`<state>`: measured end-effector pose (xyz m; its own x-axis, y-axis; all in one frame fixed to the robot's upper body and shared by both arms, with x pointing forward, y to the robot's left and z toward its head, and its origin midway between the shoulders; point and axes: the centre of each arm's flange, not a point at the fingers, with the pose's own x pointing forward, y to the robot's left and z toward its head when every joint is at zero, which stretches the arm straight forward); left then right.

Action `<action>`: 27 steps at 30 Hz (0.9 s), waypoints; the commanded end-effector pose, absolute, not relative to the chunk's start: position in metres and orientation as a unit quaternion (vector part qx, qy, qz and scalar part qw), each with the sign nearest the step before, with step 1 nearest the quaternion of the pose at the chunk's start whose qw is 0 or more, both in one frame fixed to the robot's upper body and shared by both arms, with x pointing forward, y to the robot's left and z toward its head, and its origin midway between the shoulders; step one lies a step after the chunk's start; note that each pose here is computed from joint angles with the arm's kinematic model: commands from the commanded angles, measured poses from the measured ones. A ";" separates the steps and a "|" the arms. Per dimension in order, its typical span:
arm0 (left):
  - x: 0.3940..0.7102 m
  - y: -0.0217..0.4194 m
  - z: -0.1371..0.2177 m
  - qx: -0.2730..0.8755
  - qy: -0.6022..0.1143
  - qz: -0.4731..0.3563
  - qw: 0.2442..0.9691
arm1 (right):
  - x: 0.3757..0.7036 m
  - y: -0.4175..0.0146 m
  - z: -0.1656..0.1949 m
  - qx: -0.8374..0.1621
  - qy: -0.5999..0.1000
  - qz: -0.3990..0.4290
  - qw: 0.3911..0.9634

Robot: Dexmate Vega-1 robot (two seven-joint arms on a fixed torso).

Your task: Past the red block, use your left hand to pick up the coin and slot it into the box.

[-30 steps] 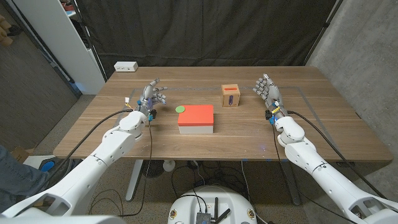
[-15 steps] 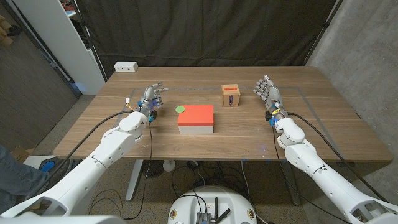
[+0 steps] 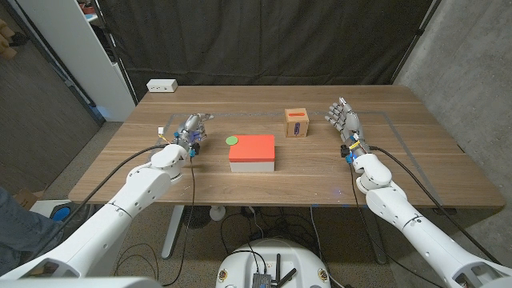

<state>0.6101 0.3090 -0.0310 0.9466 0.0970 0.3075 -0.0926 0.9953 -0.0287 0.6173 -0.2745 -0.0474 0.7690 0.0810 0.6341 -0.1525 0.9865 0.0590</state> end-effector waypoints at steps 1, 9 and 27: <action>0.599 0.311 -0.024 0.001 -0.113 0.045 0.993 | 0.614 -0.273 -0.048 0.045 -0.332 0.061 0.940; 0.595 0.318 -0.025 -0.016 -0.082 0.019 0.996 | 0.612 -0.271 -0.050 0.043 -0.331 0.059 0.941; 0.577 0.334 -0.024 -0.029 -0.030 0.005 0.999 | 0.612 -0.270 -0.049 0.030 -0.332 0.065 0.941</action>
<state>0.5895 0.3263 -0.0259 0.9945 0.0242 0.1022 -0.0178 0.9979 -0.0627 0.6105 -0.2695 -0.0510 0.7746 0.0898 0.6261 -0.1387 0.9899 0.0297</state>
